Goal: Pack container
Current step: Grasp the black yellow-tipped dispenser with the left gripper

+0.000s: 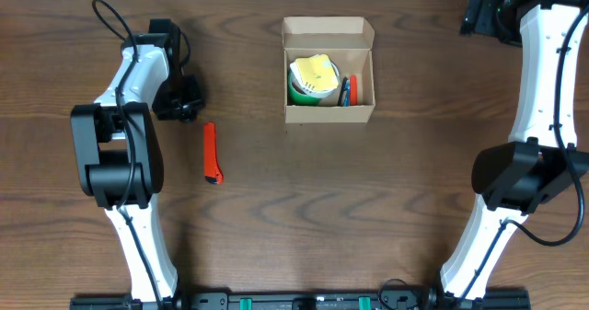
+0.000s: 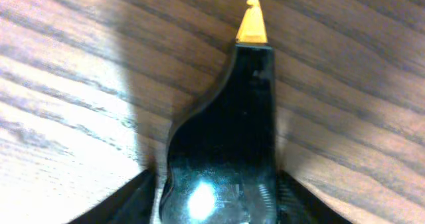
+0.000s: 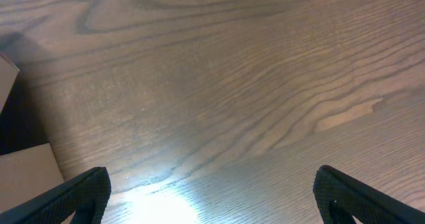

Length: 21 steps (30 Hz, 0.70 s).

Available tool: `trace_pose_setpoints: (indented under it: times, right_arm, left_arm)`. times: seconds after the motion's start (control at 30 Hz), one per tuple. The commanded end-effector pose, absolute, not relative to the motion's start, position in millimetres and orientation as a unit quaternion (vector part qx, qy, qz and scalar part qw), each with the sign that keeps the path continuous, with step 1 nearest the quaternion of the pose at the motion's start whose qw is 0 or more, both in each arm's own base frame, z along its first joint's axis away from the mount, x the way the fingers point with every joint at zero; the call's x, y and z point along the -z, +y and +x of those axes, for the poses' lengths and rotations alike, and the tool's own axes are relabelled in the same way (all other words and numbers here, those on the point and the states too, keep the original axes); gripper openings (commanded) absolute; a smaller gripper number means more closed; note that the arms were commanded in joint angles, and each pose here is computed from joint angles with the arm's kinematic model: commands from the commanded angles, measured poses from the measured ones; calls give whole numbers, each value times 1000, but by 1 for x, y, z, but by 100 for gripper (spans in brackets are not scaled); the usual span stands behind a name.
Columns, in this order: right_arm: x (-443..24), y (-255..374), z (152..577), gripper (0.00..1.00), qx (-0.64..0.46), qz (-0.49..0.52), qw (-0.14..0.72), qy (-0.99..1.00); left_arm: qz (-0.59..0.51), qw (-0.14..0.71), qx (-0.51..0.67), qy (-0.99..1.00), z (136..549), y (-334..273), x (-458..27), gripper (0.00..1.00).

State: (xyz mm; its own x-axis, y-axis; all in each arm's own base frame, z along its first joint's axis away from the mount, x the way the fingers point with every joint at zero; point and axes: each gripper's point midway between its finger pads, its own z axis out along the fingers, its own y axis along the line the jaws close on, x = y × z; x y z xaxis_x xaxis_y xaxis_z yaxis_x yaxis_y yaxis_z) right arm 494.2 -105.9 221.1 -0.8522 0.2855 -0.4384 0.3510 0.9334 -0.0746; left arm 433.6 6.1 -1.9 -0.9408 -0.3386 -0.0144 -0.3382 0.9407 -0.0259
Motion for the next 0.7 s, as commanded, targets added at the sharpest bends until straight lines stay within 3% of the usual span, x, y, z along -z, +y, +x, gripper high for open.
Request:
trace_pose_setpoints:
  times: [0.0, 0.27, 0.37, 0.67]
  right_arm:
    - [-230, -110, 490, 99, 78, 172, 223, 956]
    - [-230, -110, 490, 99, 78, 172, 223, 956]
    - [-230, -110, 490, 99, 78, 172, 223, 956]
    - [-230, -110, 490, 99, 78, 172, 223, 956]
  left_arm:
    - [-169, -11, 10, 985, 428, 7, 17, 49]
    - [-169, -12, 10, 985, 428, 7, 17, 36]
    - [-169, -18, 14, 985, 425, 5, 16, 8]
    - [-163, -45, 47, 985, 419, -7, 0, 6]
